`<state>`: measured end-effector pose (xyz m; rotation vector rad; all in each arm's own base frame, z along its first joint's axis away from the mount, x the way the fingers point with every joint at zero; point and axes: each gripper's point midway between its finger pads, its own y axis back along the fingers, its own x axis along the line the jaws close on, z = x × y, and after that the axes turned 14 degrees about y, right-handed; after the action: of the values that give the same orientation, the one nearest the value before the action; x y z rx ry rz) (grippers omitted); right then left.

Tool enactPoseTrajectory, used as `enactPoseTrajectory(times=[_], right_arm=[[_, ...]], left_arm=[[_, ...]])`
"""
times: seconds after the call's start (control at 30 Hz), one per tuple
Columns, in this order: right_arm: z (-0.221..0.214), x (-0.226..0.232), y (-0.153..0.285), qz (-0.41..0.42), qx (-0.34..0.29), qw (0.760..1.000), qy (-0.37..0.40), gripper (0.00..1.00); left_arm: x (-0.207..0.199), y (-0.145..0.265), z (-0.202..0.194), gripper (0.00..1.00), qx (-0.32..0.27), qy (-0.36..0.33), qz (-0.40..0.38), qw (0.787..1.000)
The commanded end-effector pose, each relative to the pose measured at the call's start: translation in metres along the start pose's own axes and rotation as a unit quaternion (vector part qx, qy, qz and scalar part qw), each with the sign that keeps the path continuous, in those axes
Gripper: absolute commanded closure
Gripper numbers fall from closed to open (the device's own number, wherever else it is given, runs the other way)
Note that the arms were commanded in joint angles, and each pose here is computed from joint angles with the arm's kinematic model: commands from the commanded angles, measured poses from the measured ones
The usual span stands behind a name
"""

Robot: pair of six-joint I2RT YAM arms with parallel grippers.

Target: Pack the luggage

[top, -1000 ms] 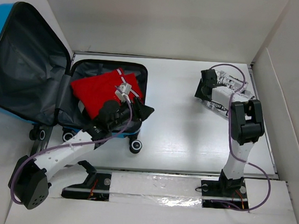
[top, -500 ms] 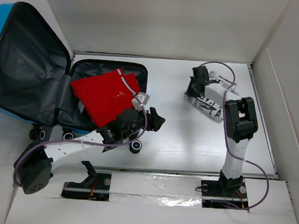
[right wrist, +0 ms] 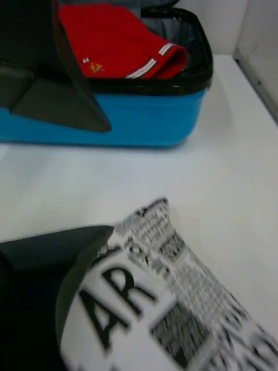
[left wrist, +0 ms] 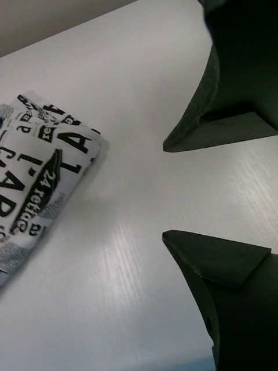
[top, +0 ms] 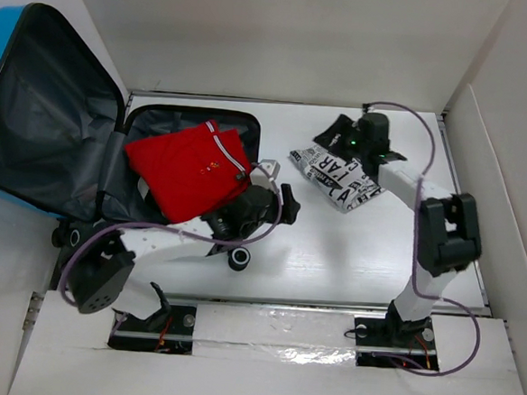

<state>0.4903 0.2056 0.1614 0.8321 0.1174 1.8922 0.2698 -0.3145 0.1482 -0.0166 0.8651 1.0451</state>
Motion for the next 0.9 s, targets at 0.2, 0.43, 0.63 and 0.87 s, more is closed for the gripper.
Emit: enactPoseTrajectory(times=[0.2, 0.43, 0.63, 0.87], right_arm=[[0.052, -0.038, 0.159, -0.108, -0.184, 0.974, 0.076, 1.00], [0.022, -0.056, 0.219, -0.148, -0.243, 0.954, 0.093, 0.75], [0.011, -0.042, 0.218, -0.101, -0.227, 0.962, 0.113, 0.29], [0.006, -0.026, 0.218, -0.058, -0.218, 0.966, 0.126, 0.29]], left_arm=[[-0.068, -0.087, 0.002, 1.00, -0.002, 0.037, -0.036, 0.999], [-0.045, -0.138, 0.001, 0.78, 0.030, 0.127, -0.026, 0.991], [-0.020, -0.167, -0.002, 0.18, 0.029, 0.175, 0.038, 0.983], [0.001, -0.206, -0.020, 0.12, 0.049, 0.163, 0.120, 0.978]])
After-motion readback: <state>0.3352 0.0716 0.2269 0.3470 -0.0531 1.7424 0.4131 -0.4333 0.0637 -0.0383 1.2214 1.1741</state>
